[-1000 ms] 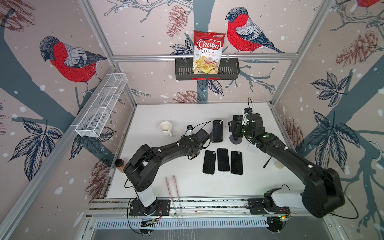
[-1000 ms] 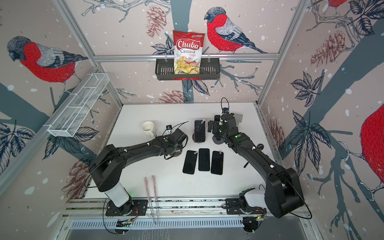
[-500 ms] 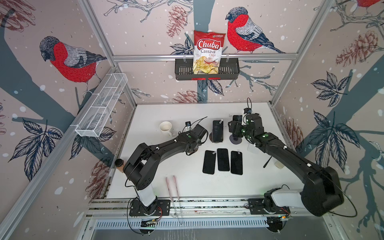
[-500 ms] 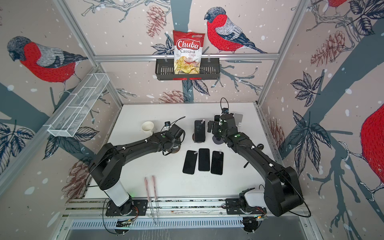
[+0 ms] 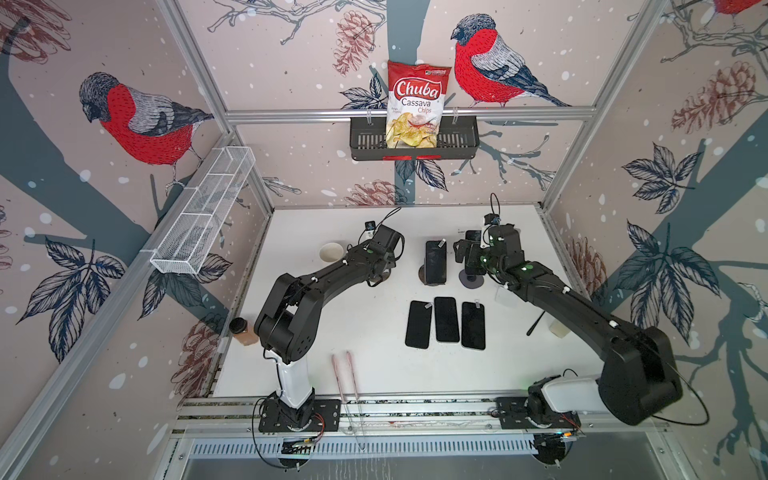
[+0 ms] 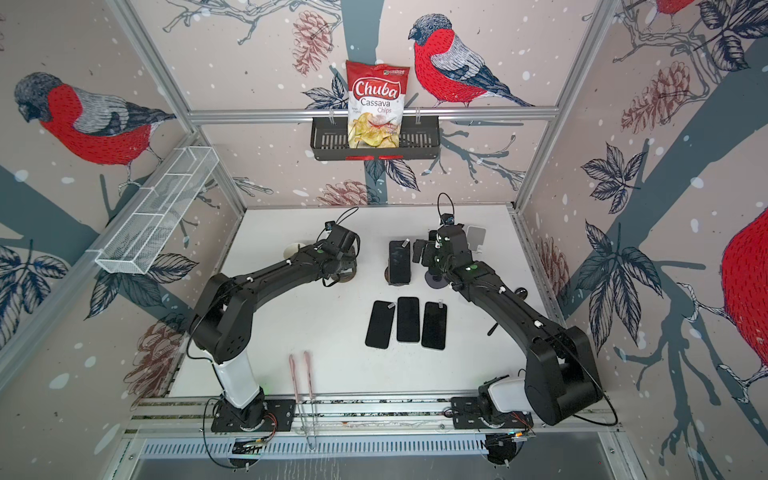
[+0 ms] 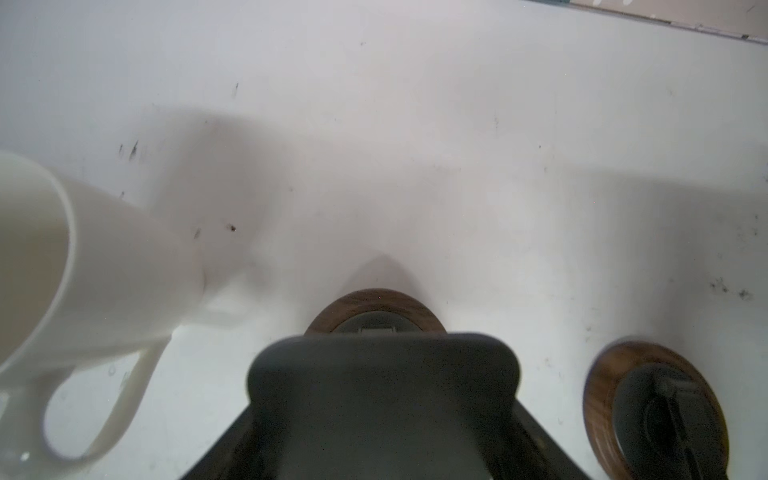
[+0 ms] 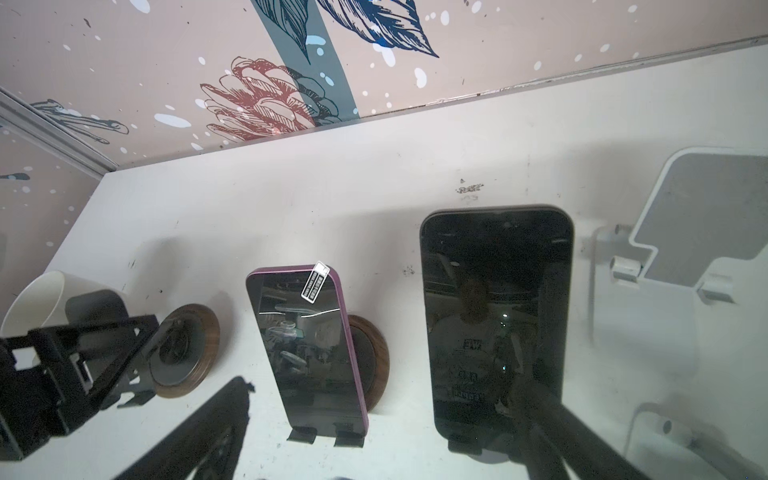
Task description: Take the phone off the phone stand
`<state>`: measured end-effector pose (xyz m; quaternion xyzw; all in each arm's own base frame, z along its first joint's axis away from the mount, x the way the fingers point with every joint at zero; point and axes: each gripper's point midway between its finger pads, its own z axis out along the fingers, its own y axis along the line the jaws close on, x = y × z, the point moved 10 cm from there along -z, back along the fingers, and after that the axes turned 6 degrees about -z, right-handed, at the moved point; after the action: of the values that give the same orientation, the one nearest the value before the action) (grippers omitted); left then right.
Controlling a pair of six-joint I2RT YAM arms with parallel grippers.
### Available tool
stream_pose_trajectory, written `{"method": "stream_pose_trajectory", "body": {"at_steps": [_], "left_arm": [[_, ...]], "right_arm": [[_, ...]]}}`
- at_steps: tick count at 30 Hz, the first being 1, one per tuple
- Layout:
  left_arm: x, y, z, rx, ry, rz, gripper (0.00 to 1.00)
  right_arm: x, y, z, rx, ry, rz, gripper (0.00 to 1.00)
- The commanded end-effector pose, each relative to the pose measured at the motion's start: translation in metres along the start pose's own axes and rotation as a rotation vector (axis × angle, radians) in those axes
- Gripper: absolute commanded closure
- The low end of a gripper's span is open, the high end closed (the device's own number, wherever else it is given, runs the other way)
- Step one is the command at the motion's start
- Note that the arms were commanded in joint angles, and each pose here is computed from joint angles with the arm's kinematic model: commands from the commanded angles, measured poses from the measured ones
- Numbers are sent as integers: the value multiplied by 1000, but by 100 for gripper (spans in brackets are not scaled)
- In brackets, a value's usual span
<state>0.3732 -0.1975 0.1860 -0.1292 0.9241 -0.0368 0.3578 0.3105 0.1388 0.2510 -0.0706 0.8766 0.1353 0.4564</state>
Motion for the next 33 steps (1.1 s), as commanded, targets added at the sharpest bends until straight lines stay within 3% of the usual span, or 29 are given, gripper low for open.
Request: {"method": "stream_pose_trajectory", "body": {"at_steps": [1,6,16,30,32,33], "left_arm": [[-21,-9,11,58,-60,10,56],[-32,-13,33,51,-39,14,56],[-22,-19,66,0,40,49,56],[-26,-18,58,-12,45,42,56],[-27,-17,55,-19,38,44,12],[-28,-17,54,-21,34,44,9]], "right_arm": [[-2,1,2,9,-1,8,1],[-2,3,6,13,20,2,1],[-1,7,13,6,33,-6,1],[-2,16,23,-27,39,-25,1],[-2,17,23,-32,40,-30,1],[-3,18,23,-34,40,-31,1]]}}
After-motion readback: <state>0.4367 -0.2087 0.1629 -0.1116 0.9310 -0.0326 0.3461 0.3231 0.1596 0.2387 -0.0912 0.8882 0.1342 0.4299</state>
